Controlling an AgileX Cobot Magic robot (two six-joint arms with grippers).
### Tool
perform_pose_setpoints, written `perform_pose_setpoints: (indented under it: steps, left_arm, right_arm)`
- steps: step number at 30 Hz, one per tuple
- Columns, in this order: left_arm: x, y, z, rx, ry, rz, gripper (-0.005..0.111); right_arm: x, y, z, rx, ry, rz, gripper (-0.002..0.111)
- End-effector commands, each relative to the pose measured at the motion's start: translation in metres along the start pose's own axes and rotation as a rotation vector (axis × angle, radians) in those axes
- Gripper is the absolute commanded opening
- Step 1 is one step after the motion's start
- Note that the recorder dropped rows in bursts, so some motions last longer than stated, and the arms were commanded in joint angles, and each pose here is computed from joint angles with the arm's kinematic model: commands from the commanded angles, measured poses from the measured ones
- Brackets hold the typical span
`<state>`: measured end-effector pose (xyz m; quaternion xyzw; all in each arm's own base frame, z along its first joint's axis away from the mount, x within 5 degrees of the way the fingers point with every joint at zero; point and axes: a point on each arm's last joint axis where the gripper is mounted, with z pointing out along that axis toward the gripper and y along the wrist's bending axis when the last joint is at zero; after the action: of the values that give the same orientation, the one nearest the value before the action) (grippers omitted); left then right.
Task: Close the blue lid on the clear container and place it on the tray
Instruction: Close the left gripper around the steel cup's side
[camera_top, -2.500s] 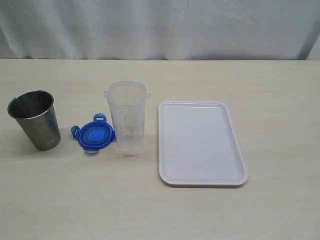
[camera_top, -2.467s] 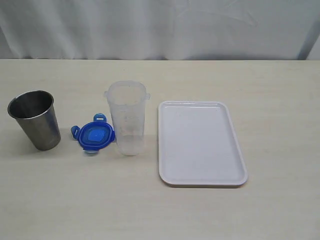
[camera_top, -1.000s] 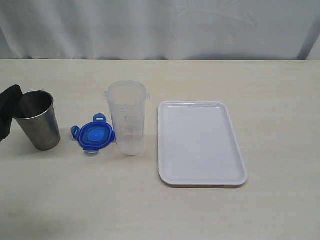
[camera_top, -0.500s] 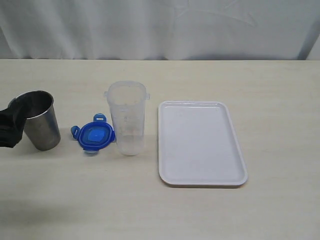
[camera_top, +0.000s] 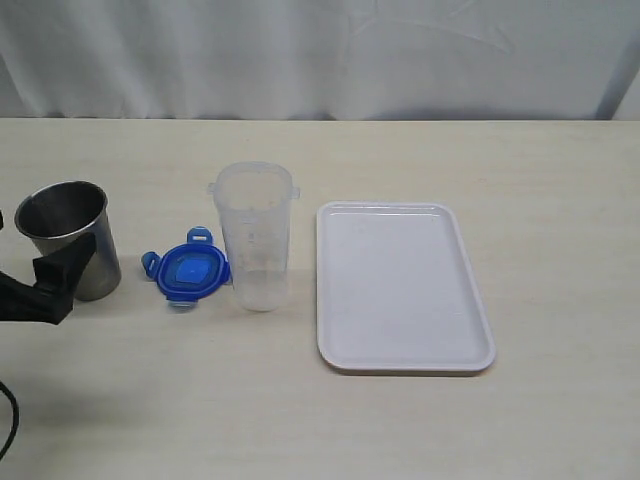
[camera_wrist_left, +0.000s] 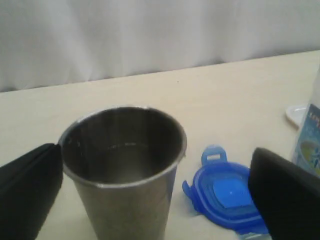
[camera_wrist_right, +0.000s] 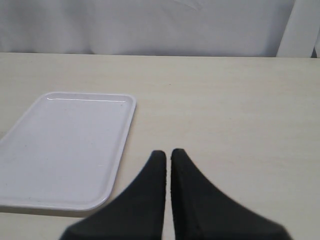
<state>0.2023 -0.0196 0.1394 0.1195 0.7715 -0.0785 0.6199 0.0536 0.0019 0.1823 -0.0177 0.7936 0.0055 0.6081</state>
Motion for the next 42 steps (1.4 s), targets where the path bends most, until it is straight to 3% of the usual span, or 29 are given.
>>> perform_pose_setpoints:
  steps: [1, 33, 42]
  left_arm:
    - [0.010, 0.000, 0.008, 0.005, 0.031, -0.007, 0.105]
    - [0.054, 0.015, 0.063, -0.002, 0.163, -0.040, 0.105]
    - [0.050, 0.019, 0.072, -0.006, 0.132, -0.038, 0.105]
  right_arm:
    - [0.000, 0.000, 0.000, -0.002, -0.006, -0.004, 0.004]
    - [0.000, 0.000, 0.000, -0.002, -0.006, -0.004, 0.004]
    - [0.000, 0.000, 0.000, -0.002, -0.006, -0.004, 0.004]
